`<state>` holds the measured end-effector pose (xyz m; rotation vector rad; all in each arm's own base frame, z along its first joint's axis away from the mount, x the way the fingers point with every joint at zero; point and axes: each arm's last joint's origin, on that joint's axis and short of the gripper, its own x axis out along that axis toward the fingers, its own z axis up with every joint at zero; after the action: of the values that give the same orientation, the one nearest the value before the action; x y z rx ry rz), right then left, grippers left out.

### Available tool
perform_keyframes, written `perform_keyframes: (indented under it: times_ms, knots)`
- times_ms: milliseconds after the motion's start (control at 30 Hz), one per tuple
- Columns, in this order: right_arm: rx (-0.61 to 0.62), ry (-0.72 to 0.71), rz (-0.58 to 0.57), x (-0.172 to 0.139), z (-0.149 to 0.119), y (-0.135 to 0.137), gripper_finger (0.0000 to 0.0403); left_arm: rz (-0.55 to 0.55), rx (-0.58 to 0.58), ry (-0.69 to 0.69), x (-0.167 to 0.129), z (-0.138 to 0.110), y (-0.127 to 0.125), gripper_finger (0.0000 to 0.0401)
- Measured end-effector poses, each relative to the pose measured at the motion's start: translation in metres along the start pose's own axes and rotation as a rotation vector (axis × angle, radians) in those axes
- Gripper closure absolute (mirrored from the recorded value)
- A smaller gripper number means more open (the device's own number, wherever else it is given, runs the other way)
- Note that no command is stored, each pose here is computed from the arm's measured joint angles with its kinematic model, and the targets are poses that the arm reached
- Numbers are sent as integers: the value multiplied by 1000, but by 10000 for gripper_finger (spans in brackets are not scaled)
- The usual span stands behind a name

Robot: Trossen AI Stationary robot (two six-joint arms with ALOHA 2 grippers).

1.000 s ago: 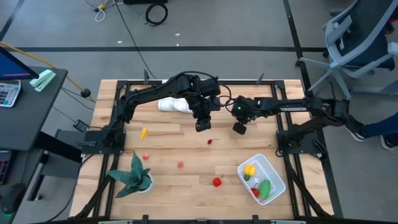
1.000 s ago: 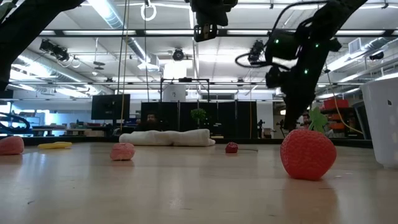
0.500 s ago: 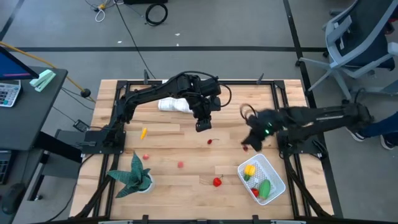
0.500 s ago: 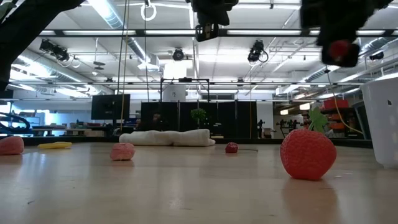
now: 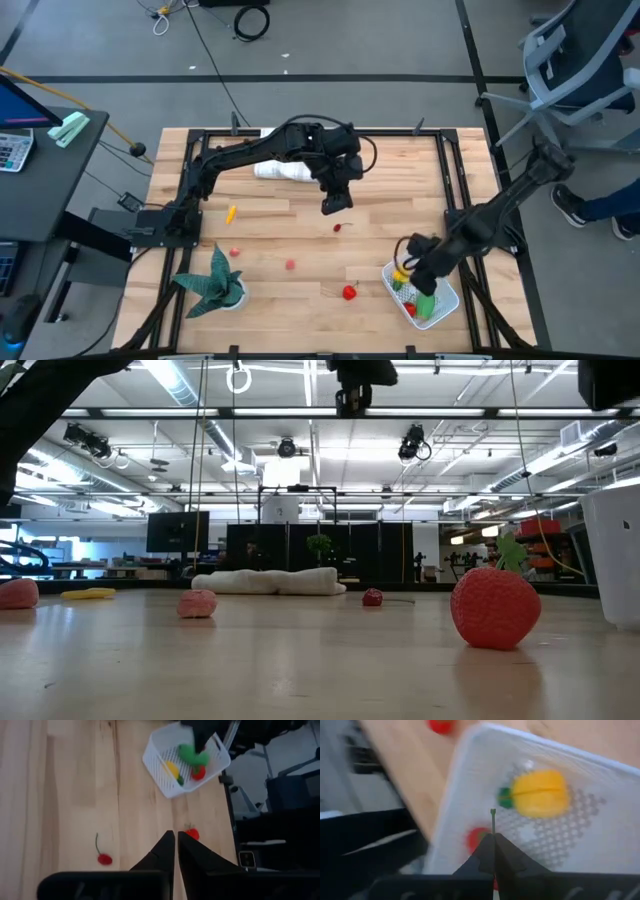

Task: Pick and placing Produce into tupperware
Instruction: Put the top red cherry into the white bin, then put the red cherry into the white bin

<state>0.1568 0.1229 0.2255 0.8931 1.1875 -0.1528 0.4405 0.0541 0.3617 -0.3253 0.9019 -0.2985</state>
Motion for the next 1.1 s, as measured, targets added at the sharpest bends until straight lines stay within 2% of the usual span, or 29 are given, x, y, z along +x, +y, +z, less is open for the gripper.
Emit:
perform_keyframes:
  times_ms: [133, 300, 533, 667, 833, 900, 967, 1100]
  knots:
    - [-6, 26, -149, 14, -2, 2, 403, -1, 23, -45, 0, 5, 0, 388]
    - [-62, 76, -186, 26, -1, 12, 392, -2, 45, -87, -1, 9, 0, 394]
    - [-65, 127, -257, 42, -2, 10, 329, -2, 44, -91, -1, 10, 0, 378]
    - [-45, 127, -268, 45, -1, 10, 292, -2, 44, -90, -1, 9, 0, 383]
    - [109, 84, -197, 29, 8, 19, 269, 8, 40, -20, 0, 2, 1, 391]
    - [154, 66, -145, 18, 13, 26, 267, 54, 32, 16, 4, -2, 2, 388]
    - [158, 46, -81, 4, 17, 35, 267, 108, 25, 47, 14, -7, 5, 377]
    - [77, -79, 25, -25, 28, 51, 270, 179, 37, 85, 44, -19, 12, 334]
